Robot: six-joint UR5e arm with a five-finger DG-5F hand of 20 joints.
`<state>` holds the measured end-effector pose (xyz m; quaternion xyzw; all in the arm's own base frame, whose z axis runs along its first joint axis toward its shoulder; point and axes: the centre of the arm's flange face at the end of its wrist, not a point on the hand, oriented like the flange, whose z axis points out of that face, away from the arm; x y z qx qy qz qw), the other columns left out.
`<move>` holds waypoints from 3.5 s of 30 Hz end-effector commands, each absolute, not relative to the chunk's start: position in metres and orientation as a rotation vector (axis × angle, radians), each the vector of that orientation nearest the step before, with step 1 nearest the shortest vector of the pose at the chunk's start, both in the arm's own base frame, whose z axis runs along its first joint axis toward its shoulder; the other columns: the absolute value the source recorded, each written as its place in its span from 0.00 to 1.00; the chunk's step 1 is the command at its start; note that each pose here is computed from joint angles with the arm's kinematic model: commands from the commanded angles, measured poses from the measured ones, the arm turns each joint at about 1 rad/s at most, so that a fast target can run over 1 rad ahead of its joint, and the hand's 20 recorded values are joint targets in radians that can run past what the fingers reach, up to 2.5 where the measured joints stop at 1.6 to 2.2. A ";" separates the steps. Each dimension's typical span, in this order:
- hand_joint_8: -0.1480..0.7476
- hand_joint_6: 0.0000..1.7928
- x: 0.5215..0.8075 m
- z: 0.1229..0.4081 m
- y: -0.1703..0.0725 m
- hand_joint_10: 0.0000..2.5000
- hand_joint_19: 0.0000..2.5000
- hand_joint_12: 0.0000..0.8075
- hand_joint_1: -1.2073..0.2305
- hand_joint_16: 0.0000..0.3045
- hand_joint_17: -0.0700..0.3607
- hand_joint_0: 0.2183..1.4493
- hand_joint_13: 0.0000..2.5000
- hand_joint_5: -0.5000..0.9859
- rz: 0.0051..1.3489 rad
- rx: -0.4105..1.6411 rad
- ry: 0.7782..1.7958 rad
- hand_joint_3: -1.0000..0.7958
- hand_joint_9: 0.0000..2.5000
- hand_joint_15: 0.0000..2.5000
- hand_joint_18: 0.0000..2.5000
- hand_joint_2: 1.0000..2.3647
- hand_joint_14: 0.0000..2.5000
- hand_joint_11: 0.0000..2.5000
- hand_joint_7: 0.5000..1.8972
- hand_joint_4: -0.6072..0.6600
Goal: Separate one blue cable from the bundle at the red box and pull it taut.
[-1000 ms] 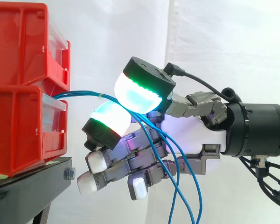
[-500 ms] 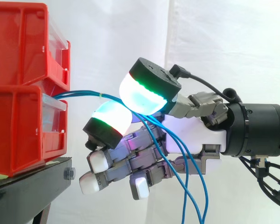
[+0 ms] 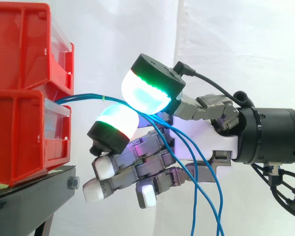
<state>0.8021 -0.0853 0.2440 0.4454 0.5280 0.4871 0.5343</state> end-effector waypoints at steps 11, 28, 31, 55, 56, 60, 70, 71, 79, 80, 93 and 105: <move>0.53 0.46 0.802 0.244 -0.084 0.01 0.28 0.49 0.18 0.16 0.42 0.38 0.31 0.21 1.162 1.060 1.259 0.28 0.35 0.18 0.35 0.00 0.01 0.30 0.51 0.61; 0.55 0.44 0.802 0.244 -0.084 0.01 0.29 0.50 0.32 0.17 0.43 0.27 0.32 0.22 1.161 1.061 1.260 0.28 0.37 0.18 0.36 0.00 0.01 0.29 0.47 0.62; 0.56 0.43 0.802 0.244 -0.084 0.01 0.29 0.51 0.32 0.17 0.44 0.24 0.32 0.23 1.162 1.060 1.259 0.28 0.38 0.18 0.36 0.00 0.01 0.29 0.47 0.62; 0.55 0.42 0.802 0.244 -0.087 0.01 0.30 0.48 0.32 0.16 0.42 0.36 0.31 0.23 1.158 1.064 1.259 0.35 0.39 0.17 0.35 0.01 0.01 0.30 0.54 0.59; 0.55 0.42 0.802 0.244 -0.087 0.01 0.30 0.49 0.30 0.16 0.42 0.36 0.31 0.23 1.158 1.064 1.259 0.36 0.39 0.17 0.35 0.01 0.01 0.30 0.53 0.59; 0.54 0.43 0.802 0.244 -0.087 0.01 0.30 0.49 0.23 0.16 0.42 0.40 0.30 0.22 1.160 1.062 1.257 0.35 0.37 0.17 0.35 0.01 0.01 0.30 0.52 0.58; 0.54 0.47 0.802 0.244 -0.087 0.01 0.28 0.48 0.19 0.16 0.41 0.47 0.33 0.21 1.164 1.059 1.261 0.28 0.38 0.18 0.35 0.00 0.01 0.32 0.52 0.59; 0.54 0.47 0.802 0.244 -0.087 0.01 0.28 0.48 0.18 0.16 0.41 0.46 0.33 0.21 1.164 1.059 1.261 0.28 0.39 0.18 0.35 0.00 0.01 0.33 0.52 0.59; 0.55 0.47 0.801 0.244 -0.087 0.01 0.28 0.48 0.14 0.16 0.41 0.37 0.33 0.21 1.161 1.060 1.265 0.28 0.39 0.19 0.35 0.00 0.01 0.33 0.52 0.59; 0.54 0.47 0.801 0.243 -0.087 0.01 0.28 0.48 0.14 0.16 0.41 0.36 0.33 0.21 1.161 1.061 1.268 0.28 0.39 0.19 0.35 0.00 0.01 0.33 0.53 0.59; 0.54 0.47 0.801 0.244 -0.088 0.01 0.28 0.48 0.18 0.15 0.41 0.43 0.34 0.22 1.163 1.061 1.263 0.28 0.40 0.19 0.35 0.00 0.01 0.33 0.55 0.56; 0.56 0.47 0.801 0.244 -0.089 0.01 0.29 0.51 0.24 0.17 0.43 0.23 0.33 0.22 1.164 1.074 1.262 0.28 0.40 0.19 0.36 0.00 0.01 0.32 0.50 0.61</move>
